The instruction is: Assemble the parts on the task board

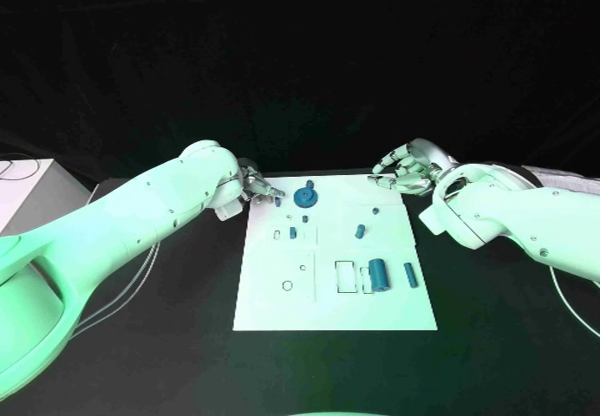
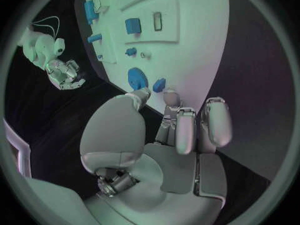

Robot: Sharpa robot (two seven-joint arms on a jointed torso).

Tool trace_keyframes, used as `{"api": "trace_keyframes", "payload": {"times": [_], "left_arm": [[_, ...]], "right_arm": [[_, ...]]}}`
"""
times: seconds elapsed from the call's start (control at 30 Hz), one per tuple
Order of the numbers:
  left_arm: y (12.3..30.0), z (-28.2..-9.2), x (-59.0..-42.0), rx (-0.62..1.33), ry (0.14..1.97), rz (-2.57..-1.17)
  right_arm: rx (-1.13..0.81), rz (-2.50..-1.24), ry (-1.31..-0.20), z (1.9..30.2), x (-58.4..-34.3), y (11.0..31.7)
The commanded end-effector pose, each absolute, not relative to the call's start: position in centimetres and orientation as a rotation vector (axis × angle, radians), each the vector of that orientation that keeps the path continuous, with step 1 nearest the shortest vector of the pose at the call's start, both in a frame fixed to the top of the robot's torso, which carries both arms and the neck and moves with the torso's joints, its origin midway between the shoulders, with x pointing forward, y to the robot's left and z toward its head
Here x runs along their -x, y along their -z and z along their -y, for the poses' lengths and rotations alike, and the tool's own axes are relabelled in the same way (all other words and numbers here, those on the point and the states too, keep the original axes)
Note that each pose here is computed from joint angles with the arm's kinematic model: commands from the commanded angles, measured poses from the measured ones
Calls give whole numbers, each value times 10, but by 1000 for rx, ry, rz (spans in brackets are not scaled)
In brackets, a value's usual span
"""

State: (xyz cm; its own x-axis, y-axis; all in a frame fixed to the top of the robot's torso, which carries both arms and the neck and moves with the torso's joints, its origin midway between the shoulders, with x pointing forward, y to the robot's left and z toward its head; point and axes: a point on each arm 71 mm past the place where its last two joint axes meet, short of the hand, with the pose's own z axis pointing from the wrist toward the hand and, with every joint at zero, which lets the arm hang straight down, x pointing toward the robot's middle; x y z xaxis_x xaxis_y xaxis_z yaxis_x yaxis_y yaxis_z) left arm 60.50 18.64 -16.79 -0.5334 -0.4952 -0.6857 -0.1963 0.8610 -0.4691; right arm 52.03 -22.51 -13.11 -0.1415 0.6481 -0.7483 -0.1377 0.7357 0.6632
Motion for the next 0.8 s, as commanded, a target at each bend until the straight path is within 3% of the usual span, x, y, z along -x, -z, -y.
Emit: {"api": "trace_keyframes", "payload": {"times": [0.03,0.8], "left_arm": [[168,-182,-604,472,425,-2162],[172,-182,-604,488,427,-2169]], "right_arm": [[-411,-1572,-723,223,-520,130],[-411,-1574,-723,222,-520,130]]}}
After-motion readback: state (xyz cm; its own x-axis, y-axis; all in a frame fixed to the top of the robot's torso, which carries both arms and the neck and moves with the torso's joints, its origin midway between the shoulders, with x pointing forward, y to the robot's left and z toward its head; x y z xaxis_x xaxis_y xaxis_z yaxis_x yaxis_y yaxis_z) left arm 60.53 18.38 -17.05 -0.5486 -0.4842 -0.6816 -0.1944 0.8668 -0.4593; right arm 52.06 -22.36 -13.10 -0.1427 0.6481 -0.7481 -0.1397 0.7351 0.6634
